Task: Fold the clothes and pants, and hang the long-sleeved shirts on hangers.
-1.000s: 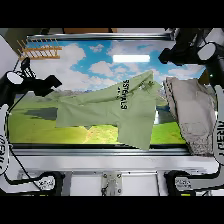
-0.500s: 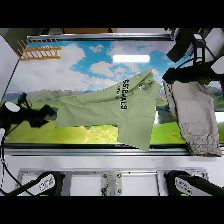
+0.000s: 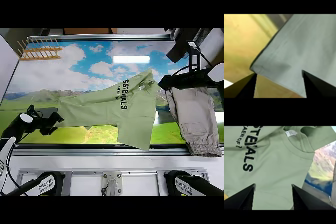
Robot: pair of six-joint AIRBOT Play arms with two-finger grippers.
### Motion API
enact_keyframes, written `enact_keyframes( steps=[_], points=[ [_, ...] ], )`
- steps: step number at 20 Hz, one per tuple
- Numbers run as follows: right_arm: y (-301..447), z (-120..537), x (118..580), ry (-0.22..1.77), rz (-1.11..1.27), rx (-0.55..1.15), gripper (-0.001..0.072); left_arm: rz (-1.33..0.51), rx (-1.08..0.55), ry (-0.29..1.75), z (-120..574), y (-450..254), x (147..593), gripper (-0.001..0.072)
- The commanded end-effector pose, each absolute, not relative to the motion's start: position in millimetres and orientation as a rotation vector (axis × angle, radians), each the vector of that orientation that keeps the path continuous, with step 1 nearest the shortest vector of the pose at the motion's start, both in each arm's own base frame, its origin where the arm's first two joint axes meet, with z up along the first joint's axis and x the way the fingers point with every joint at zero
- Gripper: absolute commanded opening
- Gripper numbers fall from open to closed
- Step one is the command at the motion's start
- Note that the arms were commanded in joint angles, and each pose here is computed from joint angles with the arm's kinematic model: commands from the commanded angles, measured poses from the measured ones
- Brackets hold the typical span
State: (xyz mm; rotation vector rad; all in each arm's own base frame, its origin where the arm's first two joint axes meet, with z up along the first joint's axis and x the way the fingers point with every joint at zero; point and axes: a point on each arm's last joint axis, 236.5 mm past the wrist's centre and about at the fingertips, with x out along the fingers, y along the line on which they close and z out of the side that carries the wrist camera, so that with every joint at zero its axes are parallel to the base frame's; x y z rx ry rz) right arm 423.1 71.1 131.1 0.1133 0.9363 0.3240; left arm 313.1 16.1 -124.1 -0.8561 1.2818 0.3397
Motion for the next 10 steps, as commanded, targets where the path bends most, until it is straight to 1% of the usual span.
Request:
enact_keyframes(
  steps=[1, 2, 3, 4, 5, 7, 10],
  points=[
    [73, 133, 422, 0.932, 0.328, 0.117, 0.0489, 0.356, -0.867, 1.248, -129, 7, 340, 0.0601],
    [72, 132, 422, 0.937, 0.327, 0.117, 0.049, 0.341, -0.855, 1.24, -126, 5, 348, 0.0359],
    [70, 130, 420, 0.946, 0.324, 0.119, 0.049, 0.332, -0.842, 1.223, -121, 6, 355, 0.017],
    [66, 126, 417, 0.963, 0.319, 0.124, 0.049, 0.322, -0.835, 1.2, -113, 7, 361, 0.0022],
    [60, 119, 414, 0.986, 0.306, 0.136, 0.049, 0.314, -0.827, 1.171, -105, 10, 365, 0.0007],
    [38, 90, 402, 1.065, 0.256, 0.184, 0.049, 0.296, -0.806, 1.131, -90, 17, 367, 0.0007],
    [-1, 17, 369, 1.23, 0.127, 0.334, 0.0492, 0.223, -0.725, 1.141, -75, 15, 360, 0.0007]
  ],
)
